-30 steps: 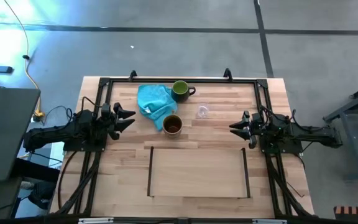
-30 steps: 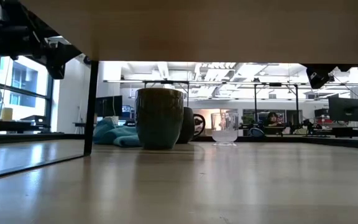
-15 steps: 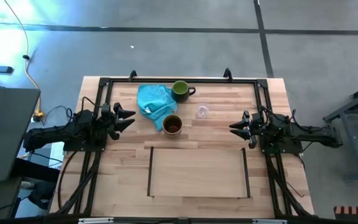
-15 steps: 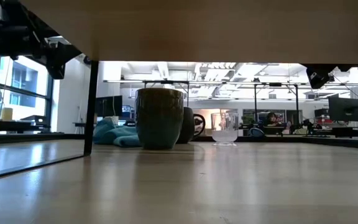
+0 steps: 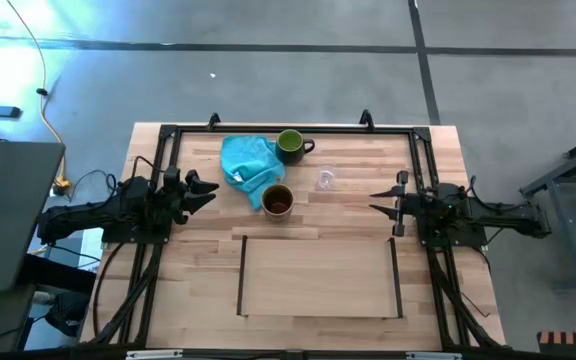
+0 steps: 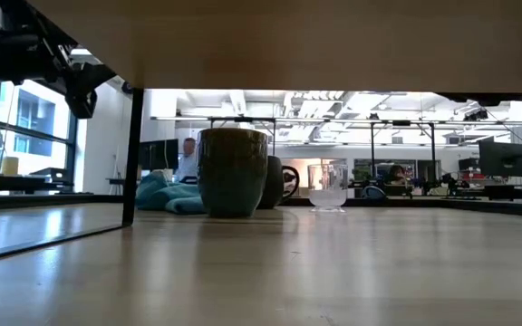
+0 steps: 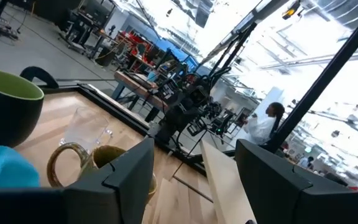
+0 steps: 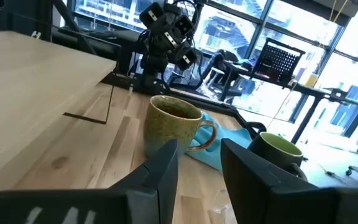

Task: Stack small to large cups/mugs on shelf
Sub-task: Put the transparent mug on the shelf

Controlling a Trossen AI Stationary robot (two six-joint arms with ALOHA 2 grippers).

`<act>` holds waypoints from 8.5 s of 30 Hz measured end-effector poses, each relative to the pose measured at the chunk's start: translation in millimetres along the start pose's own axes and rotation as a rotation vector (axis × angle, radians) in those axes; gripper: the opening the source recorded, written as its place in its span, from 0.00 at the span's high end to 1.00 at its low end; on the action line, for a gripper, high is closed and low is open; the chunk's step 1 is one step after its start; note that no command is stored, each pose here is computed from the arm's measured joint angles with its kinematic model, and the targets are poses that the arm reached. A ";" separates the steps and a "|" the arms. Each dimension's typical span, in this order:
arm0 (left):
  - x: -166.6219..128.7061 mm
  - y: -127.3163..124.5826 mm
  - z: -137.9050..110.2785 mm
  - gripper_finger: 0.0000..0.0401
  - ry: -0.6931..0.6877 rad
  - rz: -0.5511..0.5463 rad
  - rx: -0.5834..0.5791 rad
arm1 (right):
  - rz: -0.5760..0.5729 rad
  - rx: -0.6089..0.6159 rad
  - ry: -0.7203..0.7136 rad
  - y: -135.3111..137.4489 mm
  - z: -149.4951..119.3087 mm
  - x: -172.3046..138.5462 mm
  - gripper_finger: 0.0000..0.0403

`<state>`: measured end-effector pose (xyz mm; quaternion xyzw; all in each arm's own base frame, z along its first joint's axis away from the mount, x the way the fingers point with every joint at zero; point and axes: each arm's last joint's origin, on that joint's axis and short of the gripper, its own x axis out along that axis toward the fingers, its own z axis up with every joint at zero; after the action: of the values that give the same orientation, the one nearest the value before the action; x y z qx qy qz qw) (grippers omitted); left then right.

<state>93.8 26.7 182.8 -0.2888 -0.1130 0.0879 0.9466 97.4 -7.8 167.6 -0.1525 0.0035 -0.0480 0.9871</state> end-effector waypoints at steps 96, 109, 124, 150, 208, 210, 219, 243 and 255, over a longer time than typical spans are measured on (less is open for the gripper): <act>4.3 -54.2 72.1 0.46 -0.097 -0.131 0.444 | 0.033 0.430 -0.051 -35.9 120.3 -4.3 0.72; 46.3 -93.5 131.4 0.46 0.025 -0.069 0.429 | -0.026 0.674 0.176 -50.7 164.2 18.0 0.72; 63.7 -67.4 94.1 0.46 0.440 0.088 0.227 | -0.367 1.013 0.573 -72.4 142.4 63.9 0.72; 63.7 -67.4 94.8 0.46 0.423 0.112 0.168 | 0.145 0.475 1.185 -161.9 111.7 189.7 0.72; 61.2 -64.3 90.5 0.46 0.475 0.143 0.168 | -0.057 0.592 1.391 -194.0 2.7 238.6 0.72; 61.2 -64.3 90.5 0.46 0.474 0.143 0.168 | -0.073 0.612 1.400 -195.3 2.2 236.9 0.72; 61.2 -64.3 90.5 0.46 0.474 0.143 0.168 | -0.099 0.640 1.434 -194.4 1.8 234.0 0.72; 61.2 -63.9 90.8 0.46 0.465 0.160 0.172 | -0.073 0.657 1.419 -186.6 -5.9 235.8 0.72; 61.2 -63.9 90.8 0.46 0.465 0.160 0.174 | -0.072 0.654 1.419 -186.0 -5.7 236.2 0.72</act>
<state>134.9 36.5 302.3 -0.2268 0.1389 0.1029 0.9585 314.9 -208.7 220.1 0.2134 0.6144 -0.1648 0.7415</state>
